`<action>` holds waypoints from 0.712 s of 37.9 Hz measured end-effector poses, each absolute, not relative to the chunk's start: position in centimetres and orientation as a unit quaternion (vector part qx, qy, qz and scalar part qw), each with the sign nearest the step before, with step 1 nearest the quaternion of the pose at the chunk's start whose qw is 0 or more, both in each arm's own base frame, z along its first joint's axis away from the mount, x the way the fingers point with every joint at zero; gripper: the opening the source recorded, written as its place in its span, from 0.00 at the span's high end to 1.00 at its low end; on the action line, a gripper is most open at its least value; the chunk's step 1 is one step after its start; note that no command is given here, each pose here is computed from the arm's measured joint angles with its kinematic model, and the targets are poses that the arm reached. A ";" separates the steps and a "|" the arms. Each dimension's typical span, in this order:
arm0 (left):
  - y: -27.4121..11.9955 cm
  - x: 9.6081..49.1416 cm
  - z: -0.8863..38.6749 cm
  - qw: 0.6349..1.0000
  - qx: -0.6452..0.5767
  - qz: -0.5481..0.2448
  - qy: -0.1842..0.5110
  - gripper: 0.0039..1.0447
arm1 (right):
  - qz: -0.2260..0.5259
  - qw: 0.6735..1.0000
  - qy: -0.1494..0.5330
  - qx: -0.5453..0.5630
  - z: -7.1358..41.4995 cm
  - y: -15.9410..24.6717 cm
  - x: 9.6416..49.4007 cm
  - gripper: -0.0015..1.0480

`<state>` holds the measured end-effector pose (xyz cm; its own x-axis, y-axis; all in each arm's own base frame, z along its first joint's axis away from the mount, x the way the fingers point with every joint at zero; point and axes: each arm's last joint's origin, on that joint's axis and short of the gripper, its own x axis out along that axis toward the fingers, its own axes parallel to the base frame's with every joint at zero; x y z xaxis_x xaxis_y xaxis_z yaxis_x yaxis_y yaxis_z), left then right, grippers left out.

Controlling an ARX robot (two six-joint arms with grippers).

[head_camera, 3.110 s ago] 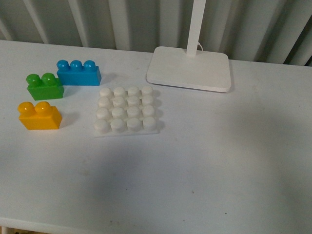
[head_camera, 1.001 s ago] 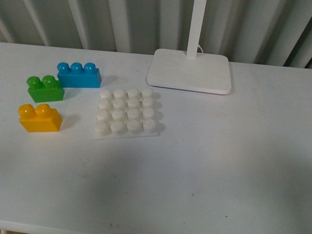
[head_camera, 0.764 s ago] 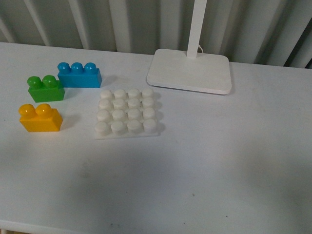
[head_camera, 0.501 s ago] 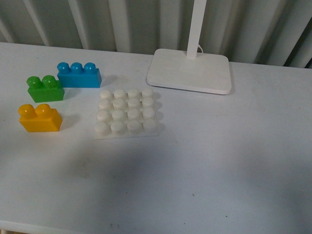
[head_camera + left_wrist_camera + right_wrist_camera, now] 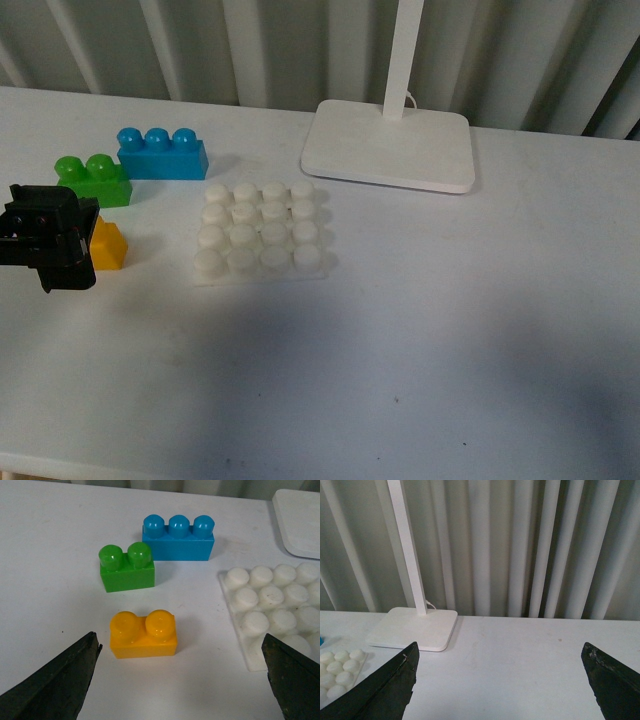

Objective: Insert yellow block into base center

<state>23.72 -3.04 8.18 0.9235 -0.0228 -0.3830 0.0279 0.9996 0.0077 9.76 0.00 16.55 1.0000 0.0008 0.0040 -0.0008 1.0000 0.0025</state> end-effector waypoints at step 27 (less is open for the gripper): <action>-2.3 27.7 5.3 0.969 0.064 0.004 0.239 0.06 | 0.000 1.000 -0.002 0.001 16.5 0.0 9.8 0.09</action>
<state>27.73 -2.27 5.27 0.8862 0.0390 -0.4617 0.0223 0.9917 0.1264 9.76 0.00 16.55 1.0000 0.0008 0.0036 -0.0008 1.0000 0.0025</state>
